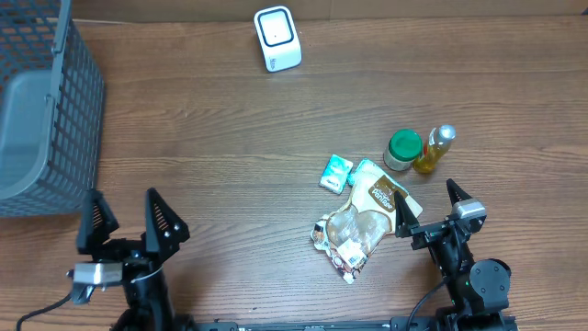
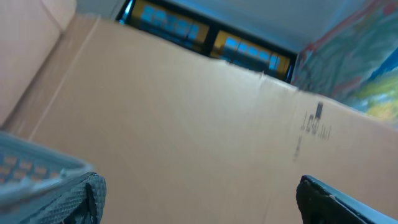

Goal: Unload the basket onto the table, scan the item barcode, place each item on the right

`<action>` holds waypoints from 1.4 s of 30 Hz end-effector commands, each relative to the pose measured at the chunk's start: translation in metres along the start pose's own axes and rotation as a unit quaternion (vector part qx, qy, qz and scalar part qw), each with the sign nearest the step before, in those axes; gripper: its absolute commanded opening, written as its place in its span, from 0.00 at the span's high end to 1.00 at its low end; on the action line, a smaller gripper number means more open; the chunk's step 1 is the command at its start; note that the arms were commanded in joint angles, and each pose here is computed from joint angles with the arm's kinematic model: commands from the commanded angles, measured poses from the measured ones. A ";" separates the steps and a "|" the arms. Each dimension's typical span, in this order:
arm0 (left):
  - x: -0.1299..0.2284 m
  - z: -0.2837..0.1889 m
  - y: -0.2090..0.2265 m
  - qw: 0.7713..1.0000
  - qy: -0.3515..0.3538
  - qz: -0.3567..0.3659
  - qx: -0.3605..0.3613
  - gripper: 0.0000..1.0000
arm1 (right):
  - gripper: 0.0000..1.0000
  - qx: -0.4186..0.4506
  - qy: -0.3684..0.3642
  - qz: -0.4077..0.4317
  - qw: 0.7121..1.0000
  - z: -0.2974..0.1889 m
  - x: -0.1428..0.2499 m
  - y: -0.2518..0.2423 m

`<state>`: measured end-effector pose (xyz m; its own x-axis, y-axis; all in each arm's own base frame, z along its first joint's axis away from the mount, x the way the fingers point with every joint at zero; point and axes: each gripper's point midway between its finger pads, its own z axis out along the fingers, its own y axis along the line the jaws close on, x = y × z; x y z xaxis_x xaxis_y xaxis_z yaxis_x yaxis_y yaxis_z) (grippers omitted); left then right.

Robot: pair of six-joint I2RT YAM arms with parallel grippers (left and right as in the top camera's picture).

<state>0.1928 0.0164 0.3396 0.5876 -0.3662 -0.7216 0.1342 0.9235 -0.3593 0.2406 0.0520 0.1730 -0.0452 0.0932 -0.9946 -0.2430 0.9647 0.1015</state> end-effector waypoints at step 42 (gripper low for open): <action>0.174 -0.070 0.046 0.928 0.358 0.103 -0.021 0.00 | 0.00 0.004 -0.003 -0.002 1.000 0.000 0.002 -0.002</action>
<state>0.2462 -0.0112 0.1551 -0.0903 -0.1990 -0.9758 0.0222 0.9792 -0.2018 0.2406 0.0519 0.1732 -0.0437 0.0904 -0.9949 -0.2429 0.9651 0.0984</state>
